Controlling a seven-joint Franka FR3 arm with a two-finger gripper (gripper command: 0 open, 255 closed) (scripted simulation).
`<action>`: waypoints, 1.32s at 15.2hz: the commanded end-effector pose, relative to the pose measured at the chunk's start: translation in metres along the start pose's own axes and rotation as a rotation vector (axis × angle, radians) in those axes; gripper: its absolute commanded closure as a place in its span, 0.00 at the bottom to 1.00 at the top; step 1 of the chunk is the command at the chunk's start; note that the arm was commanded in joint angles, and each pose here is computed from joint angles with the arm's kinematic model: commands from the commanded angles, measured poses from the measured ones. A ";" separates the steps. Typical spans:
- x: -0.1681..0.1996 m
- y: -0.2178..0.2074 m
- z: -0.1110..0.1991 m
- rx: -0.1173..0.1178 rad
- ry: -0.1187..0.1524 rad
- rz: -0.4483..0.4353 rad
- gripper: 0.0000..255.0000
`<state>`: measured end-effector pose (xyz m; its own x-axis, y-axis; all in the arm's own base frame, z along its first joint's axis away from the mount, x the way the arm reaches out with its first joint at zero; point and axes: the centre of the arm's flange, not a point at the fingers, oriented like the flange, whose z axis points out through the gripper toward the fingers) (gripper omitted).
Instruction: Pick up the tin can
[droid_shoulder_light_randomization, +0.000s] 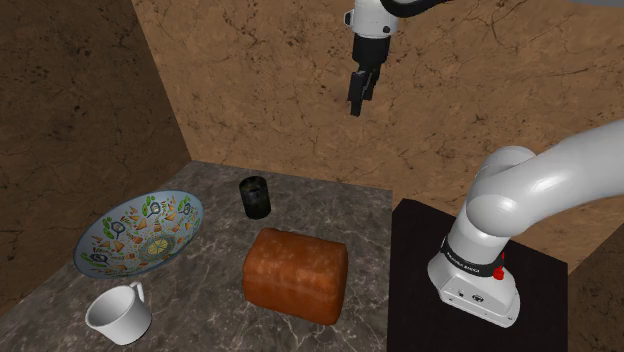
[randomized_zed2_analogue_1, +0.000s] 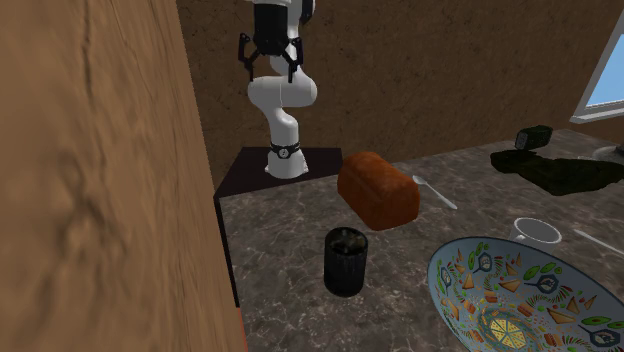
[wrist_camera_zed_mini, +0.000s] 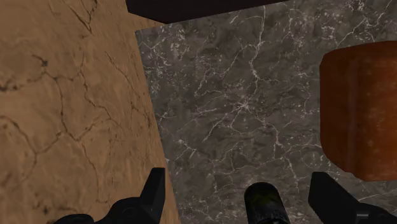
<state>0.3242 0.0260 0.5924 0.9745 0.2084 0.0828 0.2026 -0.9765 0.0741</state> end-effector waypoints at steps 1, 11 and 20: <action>0.000 0.000 0.000 0.000 0.000 0.000 0.00; 0.082 -0.070 0.079 0.013 -0.036 0.242 0.00; 0.166 -0.115 0.152 0.024 -0.069 0.459 0.00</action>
<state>0.4702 0.1585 0.4545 0.9744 -0.2217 0.0385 -0.2227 -0.9745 0.0260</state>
